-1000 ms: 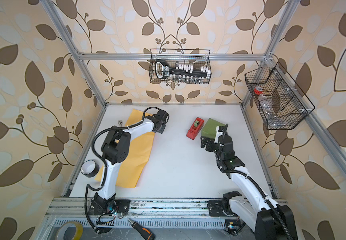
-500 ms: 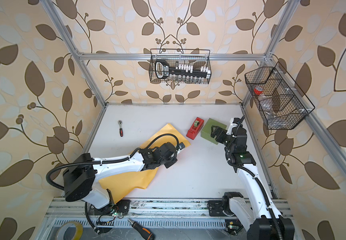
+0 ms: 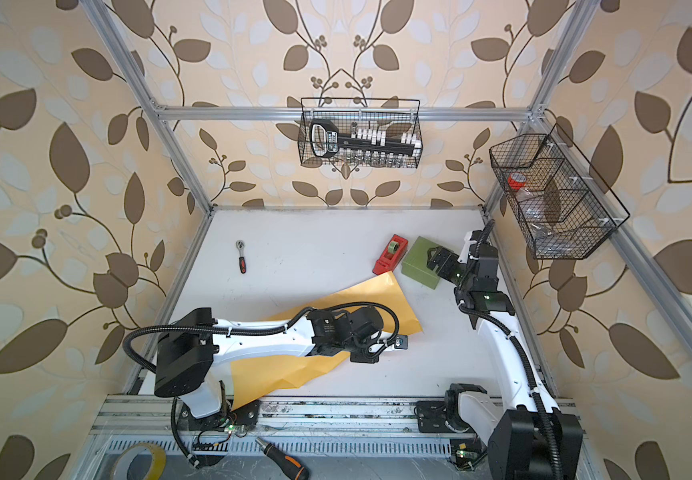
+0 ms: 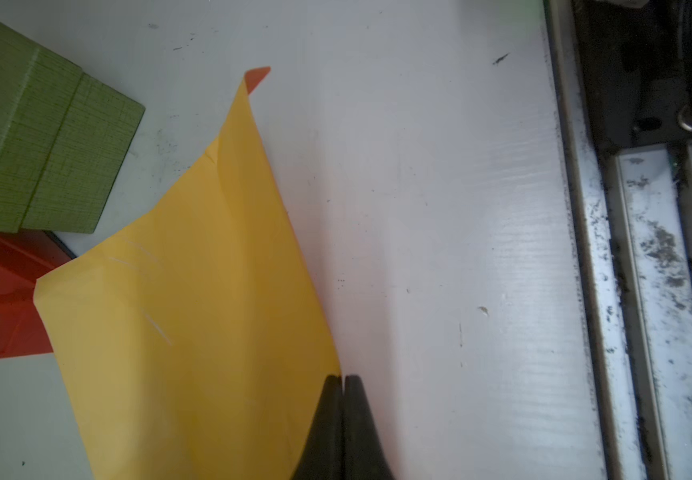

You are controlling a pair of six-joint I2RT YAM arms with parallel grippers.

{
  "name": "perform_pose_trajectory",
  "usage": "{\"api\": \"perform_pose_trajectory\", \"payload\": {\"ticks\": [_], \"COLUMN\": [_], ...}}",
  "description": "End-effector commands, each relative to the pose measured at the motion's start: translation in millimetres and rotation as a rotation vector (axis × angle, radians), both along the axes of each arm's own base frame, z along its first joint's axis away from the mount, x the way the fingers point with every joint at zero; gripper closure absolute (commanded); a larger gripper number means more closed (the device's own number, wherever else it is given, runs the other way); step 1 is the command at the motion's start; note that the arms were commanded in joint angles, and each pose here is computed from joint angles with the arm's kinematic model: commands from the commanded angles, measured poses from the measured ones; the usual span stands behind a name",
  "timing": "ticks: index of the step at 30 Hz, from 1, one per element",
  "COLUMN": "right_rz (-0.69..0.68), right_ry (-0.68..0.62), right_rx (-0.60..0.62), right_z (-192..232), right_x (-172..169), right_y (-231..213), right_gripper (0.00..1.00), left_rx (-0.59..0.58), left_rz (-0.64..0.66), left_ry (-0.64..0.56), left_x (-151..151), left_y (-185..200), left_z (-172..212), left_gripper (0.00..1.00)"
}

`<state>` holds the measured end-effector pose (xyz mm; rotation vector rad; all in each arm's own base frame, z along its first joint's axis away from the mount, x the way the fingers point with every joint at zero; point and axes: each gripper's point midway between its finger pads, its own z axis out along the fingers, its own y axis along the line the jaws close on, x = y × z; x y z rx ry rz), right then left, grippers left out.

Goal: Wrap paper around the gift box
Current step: 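Drag the paper end toward the right arm, laying the sheet crosswise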

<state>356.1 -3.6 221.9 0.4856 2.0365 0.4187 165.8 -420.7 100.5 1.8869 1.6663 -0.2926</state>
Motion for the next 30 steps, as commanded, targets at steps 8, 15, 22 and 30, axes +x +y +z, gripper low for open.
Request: {"api": "perform_pose_trajectory", "payload": {"ticks": [8, 15, 22, 30], "right_rz": [0.072, 0.098, 0.105, 0.119], "right_ry": [0.044, 0.069, 0.099, 0.131], "right_rx": [0.048, 0.039, 0.034, 0.042], "right_z": [-18.5, -22.2, -33.7, -49.6], "right_x": [0.4, 2.8, 1.9, 4.5], "right_y": [16.6, 20.0, 20.3, 28.9], "right_gripper": [0.05, 0.05, 0.05, 0.05], "left_rx": [0.049, 0.074, 0.056, -0.003], "left_rz": [-0.287, -0.393, -0.348, -0.259], "left_ry": [0.012, -0.025, -0.102, -0.049], "left_x": [-39.7, -51.6, -17.9, -9.9], "left_y": [-13.2, -47.2, -26.1, -36.3], "left_z": [-21.7, -30.9, -41.0, -39.4], "left_gripper": [1.0, 1.0, 1.0, 0.86]}}
